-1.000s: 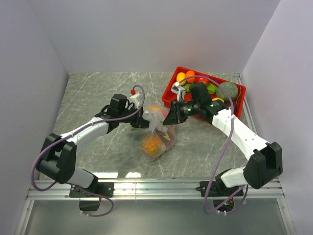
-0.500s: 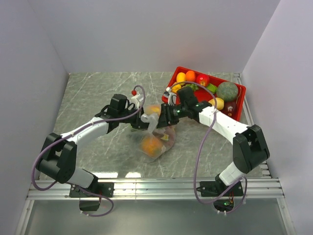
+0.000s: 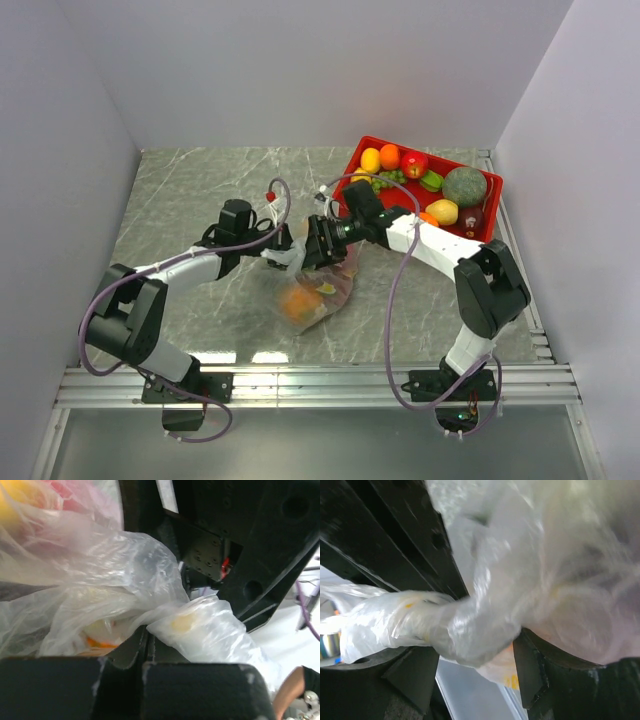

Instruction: Place the fake fruits into the plastic bag and tie a complex knot

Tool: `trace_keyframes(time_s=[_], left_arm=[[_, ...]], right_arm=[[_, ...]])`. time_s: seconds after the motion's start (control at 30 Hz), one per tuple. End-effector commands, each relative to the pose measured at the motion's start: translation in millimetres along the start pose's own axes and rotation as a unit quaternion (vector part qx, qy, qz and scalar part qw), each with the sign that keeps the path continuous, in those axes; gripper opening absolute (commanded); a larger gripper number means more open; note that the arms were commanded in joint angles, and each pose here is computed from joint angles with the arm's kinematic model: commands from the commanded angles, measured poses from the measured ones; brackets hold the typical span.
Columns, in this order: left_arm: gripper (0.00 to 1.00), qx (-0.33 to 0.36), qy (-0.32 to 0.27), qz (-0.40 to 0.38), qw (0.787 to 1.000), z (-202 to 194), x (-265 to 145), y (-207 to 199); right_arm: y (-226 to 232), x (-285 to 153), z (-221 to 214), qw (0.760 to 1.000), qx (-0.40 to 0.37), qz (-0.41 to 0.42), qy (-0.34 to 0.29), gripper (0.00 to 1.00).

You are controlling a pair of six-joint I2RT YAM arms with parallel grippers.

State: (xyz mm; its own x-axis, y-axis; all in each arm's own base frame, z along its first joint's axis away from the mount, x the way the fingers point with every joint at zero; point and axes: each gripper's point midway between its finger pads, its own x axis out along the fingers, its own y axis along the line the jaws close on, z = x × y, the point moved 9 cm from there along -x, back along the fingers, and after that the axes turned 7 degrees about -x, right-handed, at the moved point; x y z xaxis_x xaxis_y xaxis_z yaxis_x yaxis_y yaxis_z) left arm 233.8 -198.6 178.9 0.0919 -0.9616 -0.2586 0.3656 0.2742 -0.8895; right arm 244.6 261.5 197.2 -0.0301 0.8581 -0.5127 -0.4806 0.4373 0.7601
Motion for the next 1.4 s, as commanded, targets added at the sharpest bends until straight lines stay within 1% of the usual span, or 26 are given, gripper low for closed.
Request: trace_keyframes(time_s=[0.0, 0.1, 0.13, 0.17, 0.23, 0.37, 0.4, 0.43, 0.47, 0.5, 0.57, 0.6, 0.67, 0.7, 0.77, 0.8, 0.87, 0.93, 1.0, 1.03, 1.07, 1.13, 1.2, 1.23, 1.3, 1.37], left_arm=[[0.0, 0.075, 0.046, -0.13, 0.988, 0.5, -5.8, -49.9], [0.0, 0.061, 0.008, -0.111, 0.992, 4.4, -12.3, -48.0], [0.0, 0.068, -0.016, -0.108, 0.992, 10.0, -17.3, -48.8], [0.0, 0.052, -0.044, -0.092, 0.993, 13.6, -17.9, -45.9], [0.0, 0.053, -0.076, -0.084, 0.992, 19.9, -21.2, -45.2], [0.0, 0.045, -0.123, -0.045, 0.99, 28.2, -18.5, -38.2], [0.0, 0.048, -0.12, -0.053, 0.99, 27.8, -18.1, -38.5], [0.0, 0.047, -0.103, -0.07, 0.991, 26.1, -14.7, -35.5], [0.0, 0.047, -0.086, -0.098, 0.99, 27.8, -13.6, -40.8], [0.0, 0.043, -0.048, -0.119, 0.991, 23.4, -13.6, -40.3], [0.0, 0.027, -0.022, -0.13, 0.991, 17.8, -15.0, -33.6], [0.0, 0.036, -0.018, -0.136, 0.99, 14.6, -18.2, -34.4], [0.0, 0.082, -0.003, -0.151, 0.985, 3.7, -27.6, -43.5], [0.0, 0.077, 0.006, -0.145, 0.986, -0.9, -29.8, -44.7], [0.0, 0.116, -0.001, -0.148, 0.982, -4.3, -37.3, -57.1], [0.0, 0.108, 0.002, -0.143, 0.984, -7.2, -39.3, -58.7], [0.0, 0.137, -0.013, -0.136, 0.981, -6.5, -45.1, -68.7], [0.0, 0.16, -0.014, -0.149, 0.976, -10.1, -49.6, -76.8], [0.0, 0.153, 0.0, -0.156, 0.976, -17.5, -50.1, -74.0], [0.0, 0.134, 0.013, -0.152, 0.979, -20.7, -46.5, -69.4], [0.0, 0.142, 0.017, -0.151, 0.978, -18.8, -43.8, -69.1], [0.0, 0.13, 0.034, -0.154, 0.979, -18.5, -33.6, -64.6], [0.0, 0.135, 0.035, -0.159, 0.977, -14.3, -25.3, -65.2], [0.0, 0.125, 0.043, -0.158, 0.979, -13.1, -18.0, -60.5], [0.0, 0.14, 0.027, -0.17, 0.975, -4.4, -13.9, -64.4], [0.0, 0.12, 0.014, -0.177, 0.977, -0.7, -9.6, -62.8]], right_arm=[[15.7, 14.7, 39.4, 0.996, -0.053, 0.022, -0.072, 0.65], [24.7, 16.1, 43.1, 0.994, -0.058, 0.041, -0.077, 0.65], [28.8, 17.8, 41.2, 0.994, -0.06, 0.045, -0.076, 0.65], [32.0, 18.1, 40.8, 0.994, -0.057, 0.05, -0.079, 0.65], [36.2, 17.1, 35.6, 0.994, -0.055, 0.058, -0.08, 0.65], [36.0, 18.8, 33.8, 0.994, -0.056, 0.052, -0.08, 0.65], [35.7, 18.6, 35.5, 0.994, -0.057, 0.049, -0.081, 0.65], [34.5, 19.4, 35.4, 0.994, -0.056, 0.047, -0.079, 0.65], [31.4, 20.0, 36.4, 0.994, -0.063, 0.042, -0.077, 0.65], [31.4, 18.3, 39.4, 0.994, -0.067, 0.039, -0.08, 0.63], [24.0, 16.3, 41.7, 0.994, -0.069, 0.028, -0.08, 0.62], [19.8, 12.1, 46.2, 0.994, -0.07, 0.023, -0.086, 0.62], [13.7, 9.2, 48.9, 0.993, -0.076, 0.011, -0.09, 0.62], [10.9, 8.7, 50.5, 0.993, -0.076, 0.009, -0.09, 0.63], [10.0, 9.0, 49.7, 0.993, -0.079, 0.009, -0.087, 0.64], [9.5, 9.9, 47.9, 0.993, -0.077, 0.01, -0.086, 0.64], [10.1, 10.1, 47.0, 0.993, -0.073, 0.016, -0.088, 0.65], [11.0, 10.3, 46.5, 0.993, -0.07, 0.023, -0.087, 0.65], [13.4, 9.9, 50.6, 0.993, -0.072, 0.03, -0.09, 0.65], [14.5, 9.8, 51.9, 0.993, -0.072, 0.032, -0.092, 0.65], [17.2, 10.3, 55.4, 0.992, -0.072, 0.038, -0.094, 0.65], [19.7, 11.5, 58.1, 0.992, -0.073, 0.042, -0.095, 0.65], [23.7, 14.9, 60.4, 0.992, -0.07, 0.049, -0.096, 0.64], [25.7, 15.6, 61.0, 0.992, -0.069, 0.053, -0.096, 0.64], [31.5, 19.4, 61.4, 0.991, -0.073, 0.058, -0.094, 0.64], [32.5, 23.0, 61.0, 0.991, -0.074, 0.061, -0.095, 0.65]])
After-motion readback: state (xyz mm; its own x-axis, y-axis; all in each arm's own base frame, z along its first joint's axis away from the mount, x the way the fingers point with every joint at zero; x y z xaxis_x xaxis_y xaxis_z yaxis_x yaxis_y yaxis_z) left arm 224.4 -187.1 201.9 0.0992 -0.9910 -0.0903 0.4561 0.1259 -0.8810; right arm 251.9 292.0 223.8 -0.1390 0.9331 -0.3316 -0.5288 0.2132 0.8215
